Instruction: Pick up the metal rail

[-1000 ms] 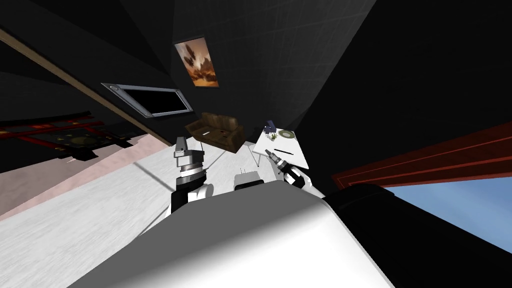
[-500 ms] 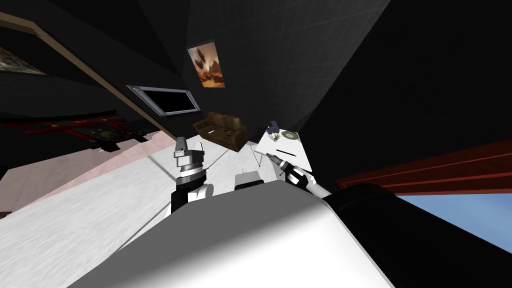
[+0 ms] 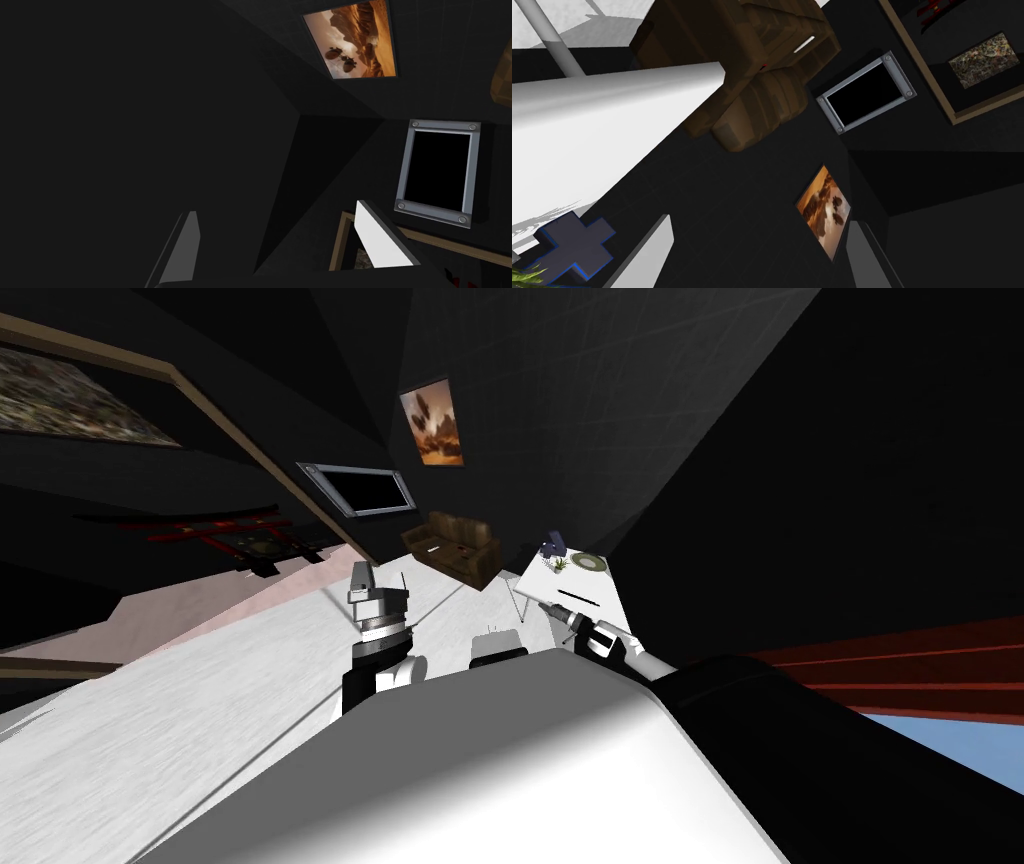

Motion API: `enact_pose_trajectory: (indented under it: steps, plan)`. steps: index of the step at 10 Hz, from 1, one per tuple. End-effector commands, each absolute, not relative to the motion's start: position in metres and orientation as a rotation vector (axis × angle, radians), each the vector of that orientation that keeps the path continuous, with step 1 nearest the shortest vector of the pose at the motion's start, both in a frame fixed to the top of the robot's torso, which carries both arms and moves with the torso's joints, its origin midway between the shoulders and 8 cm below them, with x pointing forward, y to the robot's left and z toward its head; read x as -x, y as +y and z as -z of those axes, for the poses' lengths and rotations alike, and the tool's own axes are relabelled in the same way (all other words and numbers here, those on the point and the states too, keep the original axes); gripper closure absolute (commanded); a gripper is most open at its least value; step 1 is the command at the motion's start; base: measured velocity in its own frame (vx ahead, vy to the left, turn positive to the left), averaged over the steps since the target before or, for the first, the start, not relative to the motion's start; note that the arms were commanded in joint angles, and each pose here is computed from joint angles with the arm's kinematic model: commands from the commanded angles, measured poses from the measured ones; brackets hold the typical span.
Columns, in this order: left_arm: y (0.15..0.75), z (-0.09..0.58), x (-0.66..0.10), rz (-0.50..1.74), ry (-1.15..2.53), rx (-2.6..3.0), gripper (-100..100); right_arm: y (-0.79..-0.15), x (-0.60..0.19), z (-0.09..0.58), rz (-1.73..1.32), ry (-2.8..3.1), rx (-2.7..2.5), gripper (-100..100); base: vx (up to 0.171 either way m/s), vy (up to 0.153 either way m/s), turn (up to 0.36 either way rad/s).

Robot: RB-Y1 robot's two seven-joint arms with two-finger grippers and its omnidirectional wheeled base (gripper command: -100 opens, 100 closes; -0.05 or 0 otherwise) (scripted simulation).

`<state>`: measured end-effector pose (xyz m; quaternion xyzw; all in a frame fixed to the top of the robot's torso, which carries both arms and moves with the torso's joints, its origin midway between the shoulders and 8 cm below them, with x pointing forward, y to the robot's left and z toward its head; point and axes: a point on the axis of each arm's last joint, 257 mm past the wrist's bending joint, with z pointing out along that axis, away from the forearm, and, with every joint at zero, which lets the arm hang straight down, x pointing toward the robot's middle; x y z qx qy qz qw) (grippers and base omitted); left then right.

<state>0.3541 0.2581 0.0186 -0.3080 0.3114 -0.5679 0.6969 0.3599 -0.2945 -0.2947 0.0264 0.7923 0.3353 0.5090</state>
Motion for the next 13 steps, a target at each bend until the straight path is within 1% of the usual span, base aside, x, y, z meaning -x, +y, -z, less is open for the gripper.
enact_pose_trajectory:
  steps: [1, 4, 5, 7, 8, 9, 10, 11, 13]
  plan:
    - [0.258, -0.019, -0.354, 1.267, 0.694, 0.687, 0, -0.308, -0.353, 0.304, -0.767, 1.95, -0.03, -100, -0.006, -0.027, 0.091]
    - [0.258, -0.019, -0.354, 1.266, 0.695, 0.687, 0, -0.35, -0.334, 0.335, -0.641, 2.074, 0.07, -100, 0.001, -0.032, 0.139]
    - [0.258, -0.019, -0.354, 1.267, 0.694, 0.687, 0, -0.364, -0.324, 0.346, -0.597, 2.121, 0.121, -100, 0.006, -0.061, 0.307]
    - [0.258, -0.019, -0.354, 1.266, 0.695, 0.687, 0, -0.395, -0.311, 0.358, -0.514, 2.192, 0.183, -100, 0.023, -0.05, 0.131]
    - [0.258, -0.019, -0.354, 1.266, 0.695, 0.687, 0, -0.399, -0.311, 0.357, -0.504, 2.198, 0.19, -100, 0.023, -0.047, 0.083]
    - [0.258, -0.019, -0.354, 1.266, 0.695, 0.687, 0, -0.422, -0.298, 0.366, -0.443, 2.254, 0.245, -100, 0.02, -0.045, 0.18]
    - [0.258, -0.019, -0.354, 1.266, 0.695, 0.687, 0, -0.442, -0.285, 0.374, -0.393, 2.304, 0.295, -100, 0.033, -0.076, 0.265]
    - [0.258, -0.019, -0.354, 1.266, 0.695, 0.687, 0, -0.445, -0.285, 0.373, -0.384, 2.308, 0.3, -100, 0.025, -0.074, 0.097]
    - [0.258, -0.019, -0.354, 1.266, 0.695, 0.687, 0, -0.487, -0.255, 0.385, -0.284, 2.409, 0.398, -100, 0.039, -0.084, 0.202]
